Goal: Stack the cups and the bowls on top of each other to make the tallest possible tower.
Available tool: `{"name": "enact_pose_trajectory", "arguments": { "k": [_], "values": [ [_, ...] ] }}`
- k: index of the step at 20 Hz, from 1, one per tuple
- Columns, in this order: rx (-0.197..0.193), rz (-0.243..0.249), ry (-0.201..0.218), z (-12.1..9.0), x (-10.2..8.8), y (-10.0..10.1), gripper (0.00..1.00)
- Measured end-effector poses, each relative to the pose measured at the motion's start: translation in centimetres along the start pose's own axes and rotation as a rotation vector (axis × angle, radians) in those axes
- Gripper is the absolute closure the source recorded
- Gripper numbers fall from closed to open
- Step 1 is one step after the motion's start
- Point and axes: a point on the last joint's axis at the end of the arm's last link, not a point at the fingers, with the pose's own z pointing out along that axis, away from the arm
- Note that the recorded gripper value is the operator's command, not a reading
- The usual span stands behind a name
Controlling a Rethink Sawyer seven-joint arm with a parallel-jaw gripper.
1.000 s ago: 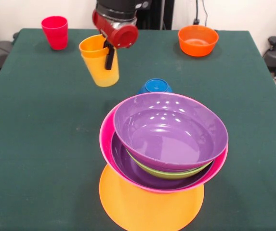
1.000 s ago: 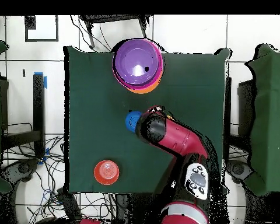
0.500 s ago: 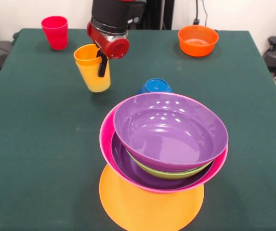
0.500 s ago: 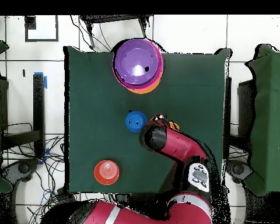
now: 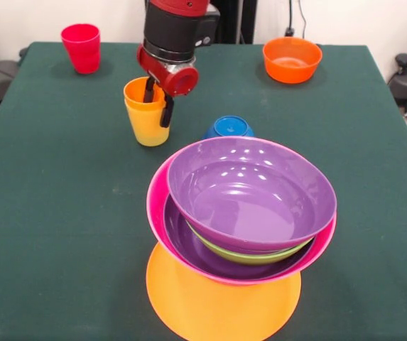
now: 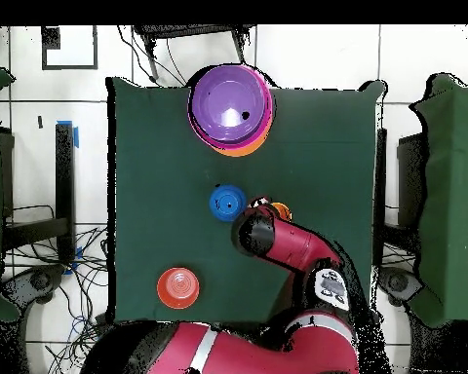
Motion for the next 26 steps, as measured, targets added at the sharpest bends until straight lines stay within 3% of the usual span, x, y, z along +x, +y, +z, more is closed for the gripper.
{"name": "enact_pose_trajectory", "arguments": {
  "k": [6, 17, 24, 26],
  "values": [
    [-0.015, -0.001, -0.017, -2.4, -0.7, 0.7, 0.00],
    [-0.037, -0.022, -0.024, -12.8, -1.0, 2.8, 0.00],
    [-0.048, 0.008, 0.013, -13.3, 0.5, 2.4, 0.00],
    [-0.046, 0.024, 0.049, -12.9, 2.5, 2.0, 0.00]
  ]
}}
